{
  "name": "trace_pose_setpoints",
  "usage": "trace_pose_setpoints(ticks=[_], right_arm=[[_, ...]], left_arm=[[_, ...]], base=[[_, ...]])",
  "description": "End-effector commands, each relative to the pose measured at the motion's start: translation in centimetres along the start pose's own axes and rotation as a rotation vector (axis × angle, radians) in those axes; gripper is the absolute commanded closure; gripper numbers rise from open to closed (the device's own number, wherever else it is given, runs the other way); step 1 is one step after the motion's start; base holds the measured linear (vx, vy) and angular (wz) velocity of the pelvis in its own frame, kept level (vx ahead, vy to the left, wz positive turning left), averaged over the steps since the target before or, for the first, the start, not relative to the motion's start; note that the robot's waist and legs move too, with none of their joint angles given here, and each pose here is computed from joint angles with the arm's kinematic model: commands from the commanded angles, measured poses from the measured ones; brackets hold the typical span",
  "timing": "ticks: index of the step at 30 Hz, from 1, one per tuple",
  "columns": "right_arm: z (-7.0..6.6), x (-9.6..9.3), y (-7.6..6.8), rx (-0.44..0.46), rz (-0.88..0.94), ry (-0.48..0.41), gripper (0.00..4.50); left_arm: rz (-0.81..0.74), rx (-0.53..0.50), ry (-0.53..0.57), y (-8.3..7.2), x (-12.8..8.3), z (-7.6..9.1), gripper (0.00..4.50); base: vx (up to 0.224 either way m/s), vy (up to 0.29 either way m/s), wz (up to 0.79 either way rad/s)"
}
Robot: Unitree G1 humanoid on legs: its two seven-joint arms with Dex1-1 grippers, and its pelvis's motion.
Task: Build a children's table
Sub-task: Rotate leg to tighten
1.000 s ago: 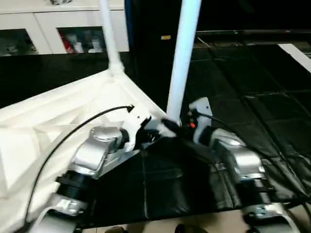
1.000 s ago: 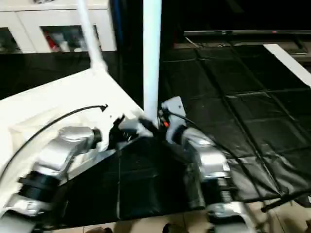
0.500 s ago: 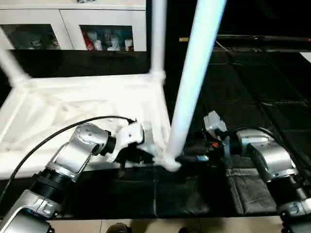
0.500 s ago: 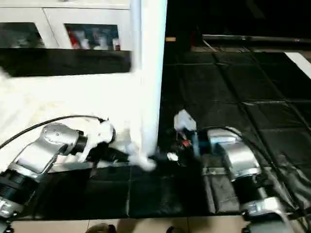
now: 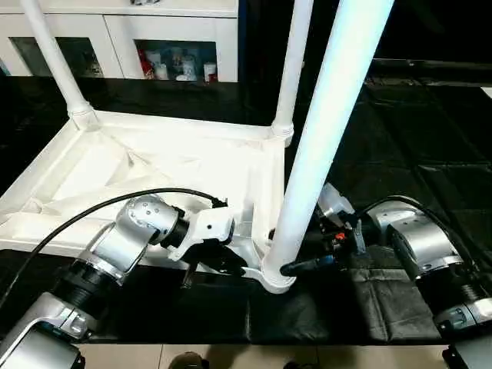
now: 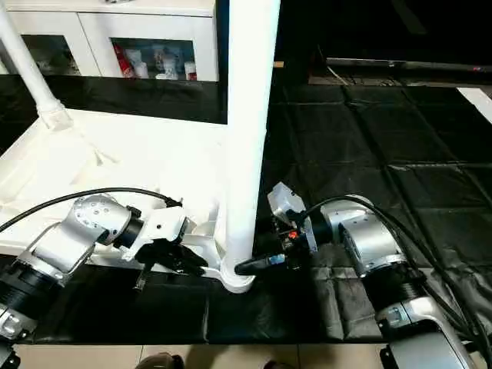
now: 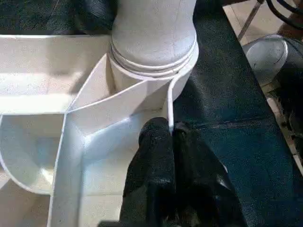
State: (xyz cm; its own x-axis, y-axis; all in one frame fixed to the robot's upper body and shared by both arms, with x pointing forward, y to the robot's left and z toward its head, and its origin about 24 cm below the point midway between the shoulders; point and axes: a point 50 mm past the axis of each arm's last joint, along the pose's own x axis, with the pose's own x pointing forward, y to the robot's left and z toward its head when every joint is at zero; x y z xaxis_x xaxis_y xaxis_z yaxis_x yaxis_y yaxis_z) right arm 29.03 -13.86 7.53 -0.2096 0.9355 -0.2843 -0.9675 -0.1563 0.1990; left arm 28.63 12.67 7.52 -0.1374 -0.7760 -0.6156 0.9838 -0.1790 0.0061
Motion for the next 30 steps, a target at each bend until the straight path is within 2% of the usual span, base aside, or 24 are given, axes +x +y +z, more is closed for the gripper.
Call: trace_pose_setpoints(ticks=[1, 9, 14, 18, 23, 26, 30], right_arm=[[0.6, -0.1, -0.2, -0.025, 0.015, 0.003, 1.59], [0.4, 0.2, -0.1, -0.008, 0.038, -0.006, 2.19], [0.4, 0.3, 0.1, -0.003, 0.037, -0.033, 2.37], [0.2, 0.8, -0.4, 0.031, -0.107, -0.080, 2.40], [-0.5, 2.0, -1.4, 0.105, -0.340, -0.109, 2.46], [-1.0, 4.1, -2.9, 0.194, -0.596, -0.137, 2.50], [-0.8, 5.9, -3.8, 0.256, -0.747, -0.161, 2.51]], left_arm=[[-0.073, 0.022, 0.027, -0.4, 0.8, 0.0, 4.50], [-0.072, 0.016, 0.026, -0.4, 0.8, -0.3, 4.50], [-0.055, -0.011, 0.007, -0.4, 0.8, -0.3, 4.50], [0.070, -0.128, -0.094, 0.5, 1.0, 0.2, 4.50], [0.194, -0.205, -0.147, 1.0, 1.6, 0.6, 4.50], [0.359, -0.316, -0.220, 1.7, 2.8, 1.4, 4.50], [0.476, -0.401, -0.257, 2.2, 3.9, 2.0, 4.50]], base=[[0.000, 0.000, 0.00], [0.000, 0.000, 0.00], [0.000, 0.000, 0.00], [0.000, 0.000, 0.00], [0.000, 0.000, 0.00], [0.000, 0.000, 0.00], [0.000, 0.000, 0.00]])
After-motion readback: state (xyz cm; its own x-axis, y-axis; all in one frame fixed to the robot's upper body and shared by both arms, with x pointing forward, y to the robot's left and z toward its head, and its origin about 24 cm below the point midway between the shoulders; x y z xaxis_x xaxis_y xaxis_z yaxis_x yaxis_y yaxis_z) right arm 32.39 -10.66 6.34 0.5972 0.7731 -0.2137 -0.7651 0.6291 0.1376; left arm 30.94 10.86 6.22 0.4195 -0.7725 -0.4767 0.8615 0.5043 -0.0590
